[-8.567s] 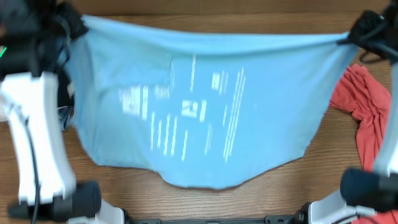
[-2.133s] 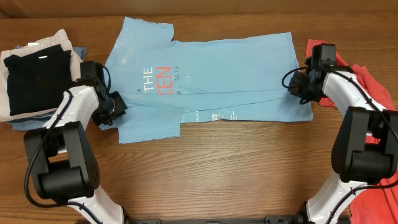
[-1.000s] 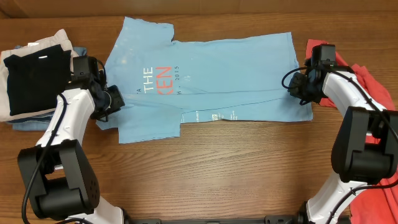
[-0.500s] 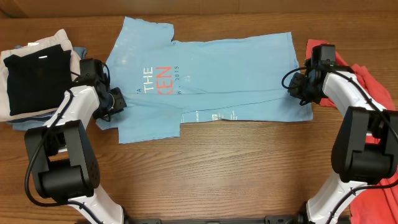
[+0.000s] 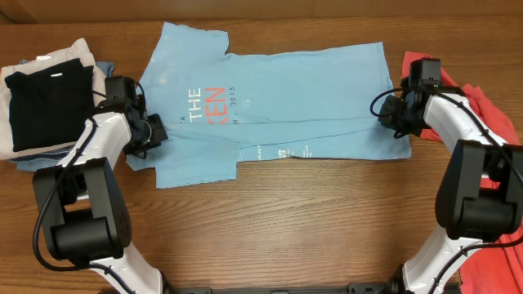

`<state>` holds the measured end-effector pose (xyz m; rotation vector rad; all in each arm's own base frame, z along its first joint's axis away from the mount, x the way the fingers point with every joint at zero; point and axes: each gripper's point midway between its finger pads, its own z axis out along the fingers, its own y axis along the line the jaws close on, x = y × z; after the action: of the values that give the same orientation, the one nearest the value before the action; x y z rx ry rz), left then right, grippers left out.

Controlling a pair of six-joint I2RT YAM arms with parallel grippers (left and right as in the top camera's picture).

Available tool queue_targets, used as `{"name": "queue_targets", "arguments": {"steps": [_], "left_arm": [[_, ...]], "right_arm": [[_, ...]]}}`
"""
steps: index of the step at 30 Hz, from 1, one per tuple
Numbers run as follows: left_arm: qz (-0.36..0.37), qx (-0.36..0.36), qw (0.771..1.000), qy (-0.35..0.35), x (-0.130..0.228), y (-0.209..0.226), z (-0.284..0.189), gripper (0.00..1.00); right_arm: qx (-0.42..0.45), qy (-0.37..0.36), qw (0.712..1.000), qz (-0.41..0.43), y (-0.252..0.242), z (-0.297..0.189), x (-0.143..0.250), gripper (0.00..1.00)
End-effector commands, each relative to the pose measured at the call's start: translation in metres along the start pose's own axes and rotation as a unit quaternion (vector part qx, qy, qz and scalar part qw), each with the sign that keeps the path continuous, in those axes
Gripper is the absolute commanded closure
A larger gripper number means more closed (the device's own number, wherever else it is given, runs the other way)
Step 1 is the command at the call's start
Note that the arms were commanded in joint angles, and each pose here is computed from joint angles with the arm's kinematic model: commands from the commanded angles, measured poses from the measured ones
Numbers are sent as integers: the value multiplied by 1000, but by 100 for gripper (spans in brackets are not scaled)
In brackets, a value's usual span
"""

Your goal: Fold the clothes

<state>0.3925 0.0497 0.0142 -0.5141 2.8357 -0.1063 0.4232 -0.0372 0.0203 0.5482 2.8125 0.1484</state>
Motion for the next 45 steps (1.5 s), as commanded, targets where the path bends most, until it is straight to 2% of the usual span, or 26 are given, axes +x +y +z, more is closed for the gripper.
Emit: {"name": "queue_targets", "arguments": {"steps": [1, 8, 13, 23, 29, 35, 41, 45], "left_arm": [[20, 9, 1000, 2, 1, -12, 1, 96], [21, 8, 1000, 14, 7, -13, -1, 96], [26, 17, 999, 25, 5, -18, -25, 96], [16, 91, 995, -44, -41, -39, -86, 96], [16, 91, 994, -55, -47, -38, -87, 96], [-7, 69, 991, -113, -75, -31, -91, 96], [-31, 60, 988, -137, -87, -27, -93, 96], [-33, 62, 990, -124, -81, -28, -90, 96]], "right_arm": [[3, -3, 1000, -1, 0, -1, -1, 77], [3, -3, 1000, -1, 0, -1, -2, 77], [2, -6, 1000, -1, 1, -1, -3, 77], [-2, -22, 1000, -3, 3, -1, -11, 77], [-3, -22, 1000, -3, 3, -1, -10, 77], [-3, -25, 1000, -3, 3, -1, -12, 77], [-15, -68, 998, -6, 9, -3, -33, 77], [-24, -98, 995, -8, 13, -6, -48, 77]]}}
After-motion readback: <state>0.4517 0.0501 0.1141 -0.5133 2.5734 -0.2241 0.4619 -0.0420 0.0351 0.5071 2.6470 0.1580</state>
